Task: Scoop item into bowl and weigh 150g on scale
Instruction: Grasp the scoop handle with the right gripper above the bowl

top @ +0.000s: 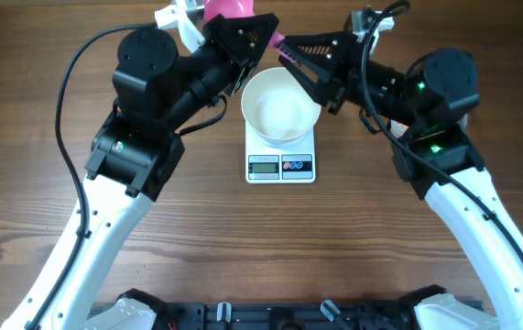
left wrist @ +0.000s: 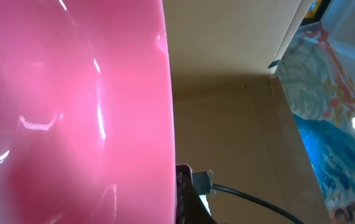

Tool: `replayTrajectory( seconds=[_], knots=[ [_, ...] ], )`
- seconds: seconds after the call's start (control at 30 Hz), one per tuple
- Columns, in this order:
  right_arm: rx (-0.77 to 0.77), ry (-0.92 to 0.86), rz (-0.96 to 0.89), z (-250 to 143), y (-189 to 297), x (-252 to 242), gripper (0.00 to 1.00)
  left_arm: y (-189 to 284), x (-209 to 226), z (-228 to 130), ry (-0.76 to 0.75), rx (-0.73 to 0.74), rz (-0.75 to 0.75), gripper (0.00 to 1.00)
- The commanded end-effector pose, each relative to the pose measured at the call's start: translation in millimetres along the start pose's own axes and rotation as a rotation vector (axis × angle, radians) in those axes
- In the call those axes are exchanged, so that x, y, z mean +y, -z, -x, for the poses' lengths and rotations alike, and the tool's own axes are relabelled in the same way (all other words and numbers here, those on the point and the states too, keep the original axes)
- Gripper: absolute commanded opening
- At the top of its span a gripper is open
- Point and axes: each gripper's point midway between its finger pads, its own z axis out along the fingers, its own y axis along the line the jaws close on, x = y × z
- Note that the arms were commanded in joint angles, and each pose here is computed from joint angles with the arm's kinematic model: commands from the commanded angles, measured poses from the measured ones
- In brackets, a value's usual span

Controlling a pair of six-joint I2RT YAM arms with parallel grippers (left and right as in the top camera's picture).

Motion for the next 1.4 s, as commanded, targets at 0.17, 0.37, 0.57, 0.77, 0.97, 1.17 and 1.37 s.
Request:
replayTrajectory(
  seconds=[0.17,0.37,0.57,0.77,0.97,1.17,1.37],
  knots=[
    [0.019,-0.017,0.005,-2.4,-2.1,3.6,0.28,-0.2,-8.0,-5.2,0.000,0.015,-0.019,0.05],
    [0.024,-0.034,0.004,-3.3,-2.0,3.5,0.26,-0.3,-6.9,-5.6,0.002,0.016,-0.014,0.06],
    [0.038,-0.034,0.002,-5.7,-2.0,3.1,0.23,-0.3,-5.8,-5.9,0.003,0.017,-0.011,0.07],
    [0.046,-0.034,0.001,-7.0,-1.9,2.9,0.21,-2.7,-2.1,-8.3,0.008,0.025,0.000,0.07],
    [0.045,-0.032,0.001,-6.9,-1.9,2.9,0.16,-4.1,-0.6,-9.0,0.009,0.028,0.003,0.07],
    [0.045,-0.032,0.000,-6.7,-1.8,2.8,0.14,-4.1,-0.7,-9.2,0.009,0.029,0.003,0.07],
    [0.044,-0.031,0.001,-6.6,-1.8,2.8,0.14,-4.1,-0.6,-9.0,0.009,0.028,0.004,0.07]
  ],
)
